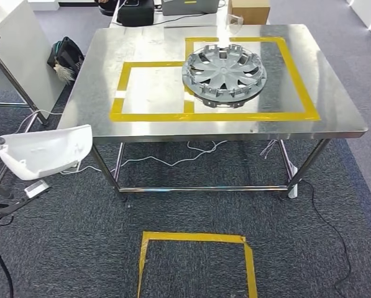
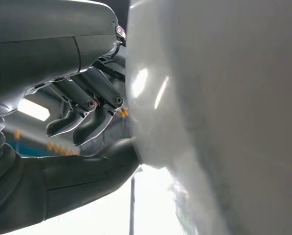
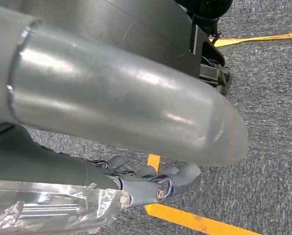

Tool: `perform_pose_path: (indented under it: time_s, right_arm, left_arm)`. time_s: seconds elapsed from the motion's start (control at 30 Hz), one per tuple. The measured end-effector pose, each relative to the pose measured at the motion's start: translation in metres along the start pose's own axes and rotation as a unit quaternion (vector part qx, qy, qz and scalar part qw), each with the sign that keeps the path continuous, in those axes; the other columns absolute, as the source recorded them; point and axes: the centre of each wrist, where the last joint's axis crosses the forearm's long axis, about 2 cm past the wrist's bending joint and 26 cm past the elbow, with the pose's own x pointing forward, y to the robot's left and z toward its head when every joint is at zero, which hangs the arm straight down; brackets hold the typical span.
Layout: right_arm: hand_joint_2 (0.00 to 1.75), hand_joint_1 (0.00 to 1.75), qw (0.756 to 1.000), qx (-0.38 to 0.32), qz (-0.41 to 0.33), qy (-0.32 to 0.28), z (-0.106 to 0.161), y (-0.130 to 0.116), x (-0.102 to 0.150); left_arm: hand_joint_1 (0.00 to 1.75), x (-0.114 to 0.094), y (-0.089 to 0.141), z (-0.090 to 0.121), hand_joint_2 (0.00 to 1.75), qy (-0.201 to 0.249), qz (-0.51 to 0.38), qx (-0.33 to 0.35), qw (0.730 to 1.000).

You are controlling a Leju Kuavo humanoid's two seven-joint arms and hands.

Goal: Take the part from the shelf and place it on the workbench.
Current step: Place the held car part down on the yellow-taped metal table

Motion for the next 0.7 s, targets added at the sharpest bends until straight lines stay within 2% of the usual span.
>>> perform_pose_path:
  time_s: [0.27,0.53,0.7]
  right_arm:
    - [0.0,0.0,1.0,-0.001,-0.003,0.001,0.0,0.0,0.0]
    - [0.0,0.0,1.0,0.001,-0.004,0.0,0.0,0.0,0.0]
    - [0.0,0.0,1.0,0.004,-0.004,-0.005,0.0,0.001,0.0]
  left_arm:
    - [1.75,0.024,-0.006,-0.016,1.75,-0.026,0.066,-0.004,0.997]
    - [1.75,0.032,-0.007,-0.023,1.75,-0.04,0.083,-0.005,0.996]
    - [1.75,0.03,-0.006,-0.021,1.75,-0.043,0.081,0.0,0.996]
